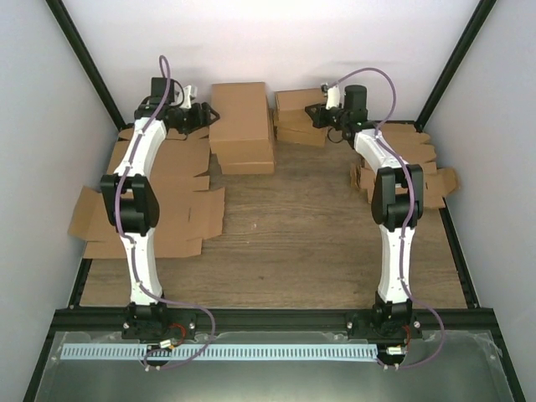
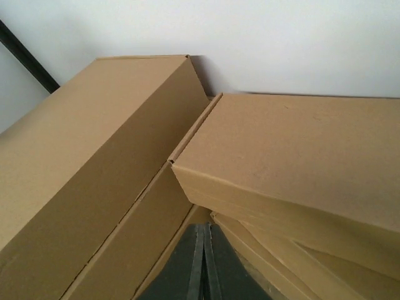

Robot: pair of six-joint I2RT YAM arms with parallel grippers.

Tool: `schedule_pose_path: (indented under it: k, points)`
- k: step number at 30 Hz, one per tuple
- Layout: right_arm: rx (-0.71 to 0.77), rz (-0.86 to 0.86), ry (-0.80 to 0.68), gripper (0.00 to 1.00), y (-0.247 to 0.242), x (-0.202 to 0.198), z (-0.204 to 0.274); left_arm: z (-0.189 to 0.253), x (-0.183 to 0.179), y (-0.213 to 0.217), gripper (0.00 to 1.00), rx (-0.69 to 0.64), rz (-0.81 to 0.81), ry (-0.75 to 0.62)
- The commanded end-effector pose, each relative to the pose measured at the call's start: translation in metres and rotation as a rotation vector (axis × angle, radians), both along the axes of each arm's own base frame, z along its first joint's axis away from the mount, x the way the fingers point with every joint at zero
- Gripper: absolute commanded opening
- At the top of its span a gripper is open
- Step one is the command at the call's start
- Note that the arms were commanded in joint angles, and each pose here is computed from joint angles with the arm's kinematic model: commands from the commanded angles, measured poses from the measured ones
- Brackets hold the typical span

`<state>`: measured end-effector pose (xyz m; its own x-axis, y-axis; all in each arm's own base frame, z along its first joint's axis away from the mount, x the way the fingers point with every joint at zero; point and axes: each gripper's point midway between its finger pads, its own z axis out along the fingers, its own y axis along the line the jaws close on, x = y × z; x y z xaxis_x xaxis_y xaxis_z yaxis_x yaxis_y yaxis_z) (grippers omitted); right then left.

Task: Fold the paper box

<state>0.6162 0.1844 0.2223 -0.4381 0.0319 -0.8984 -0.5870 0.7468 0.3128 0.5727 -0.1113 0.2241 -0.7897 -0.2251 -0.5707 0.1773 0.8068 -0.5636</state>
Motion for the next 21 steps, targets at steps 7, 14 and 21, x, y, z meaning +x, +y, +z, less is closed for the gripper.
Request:
schedule_pose_path:
  k: [7, 14, 21]
  points:
    - [0.018, 0.028, -0.029, 0.01, 0.028, 0.027, -0.018, -0.016, 0.013, -0.008, 0.66, -0.077, -0.029, 0.018]
    - [0.025, 0.006, -0.023, 0.01, 0.034, 0.038, -0.028, -0.023, 0.014, -0.020, 0.61, -0.128, -0.065, 0.035]
    - [0.031, -0.022, 0.004, 0.01, 0.041, 0.049, -0.055, -0.026, 0.015, -0.030, 0.59, -0.157, -0.088, 0.037]
